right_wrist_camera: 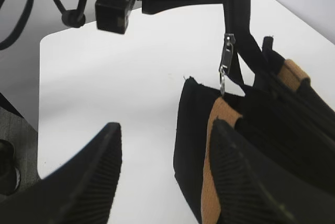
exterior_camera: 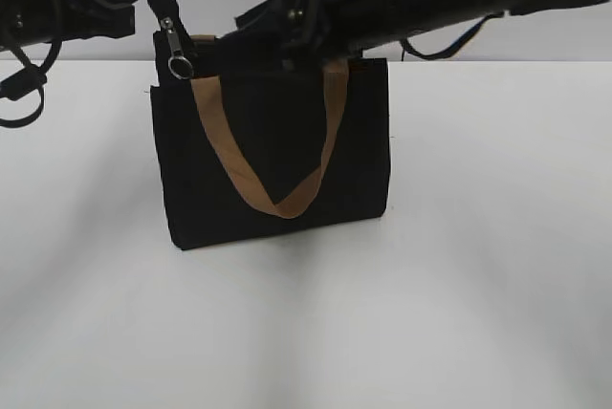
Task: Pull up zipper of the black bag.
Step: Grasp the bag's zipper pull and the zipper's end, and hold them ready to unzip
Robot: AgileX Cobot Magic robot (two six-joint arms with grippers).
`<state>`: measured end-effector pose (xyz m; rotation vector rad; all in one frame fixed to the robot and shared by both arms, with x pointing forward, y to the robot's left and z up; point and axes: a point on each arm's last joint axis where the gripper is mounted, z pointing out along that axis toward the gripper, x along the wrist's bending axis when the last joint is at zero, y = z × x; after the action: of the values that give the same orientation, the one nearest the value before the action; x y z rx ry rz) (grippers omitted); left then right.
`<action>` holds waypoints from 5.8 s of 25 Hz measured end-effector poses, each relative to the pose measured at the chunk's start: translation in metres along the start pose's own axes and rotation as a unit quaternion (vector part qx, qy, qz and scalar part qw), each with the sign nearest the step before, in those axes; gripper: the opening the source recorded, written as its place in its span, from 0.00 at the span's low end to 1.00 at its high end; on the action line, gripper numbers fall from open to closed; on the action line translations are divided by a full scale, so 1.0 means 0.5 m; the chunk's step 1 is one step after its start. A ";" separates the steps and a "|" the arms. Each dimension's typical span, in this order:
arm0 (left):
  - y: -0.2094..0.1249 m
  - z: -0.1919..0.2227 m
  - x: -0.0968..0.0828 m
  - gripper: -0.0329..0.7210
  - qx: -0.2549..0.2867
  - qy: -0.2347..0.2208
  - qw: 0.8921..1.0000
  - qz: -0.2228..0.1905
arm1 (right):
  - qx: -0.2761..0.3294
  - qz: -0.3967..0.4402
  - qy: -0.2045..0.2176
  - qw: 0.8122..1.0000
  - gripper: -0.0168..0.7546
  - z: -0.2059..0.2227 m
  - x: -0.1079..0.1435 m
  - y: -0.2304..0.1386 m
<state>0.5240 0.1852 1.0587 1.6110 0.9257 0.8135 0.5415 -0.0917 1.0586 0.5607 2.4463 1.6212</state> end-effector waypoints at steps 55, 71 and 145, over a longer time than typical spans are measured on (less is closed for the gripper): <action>-0.039 -0.005 0.013 0.07 0.107 0.033 0.994 0.000 | 0.015 0.113 -0.011 0.993 0.00 0.179 -0.105 -0.011; -0.035 -0.004 0.012 0.07 0.096 0.030 0.995 -0.001 | 0.013 0.117 -0.018 0.993 0.23 0.178 -0.108 -0.011; -0.015 -0.005 0.011 0.07 0.047 0.029 0.998 -0.041 | 0.017 0.121 0.013 0.992 0.00 0.197 -0.097 -0.025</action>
<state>0.5231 0.1922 1.0524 1.6248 1.0785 0.7726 0.6156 -0.0307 1.0036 0.8788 2.5108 1.6833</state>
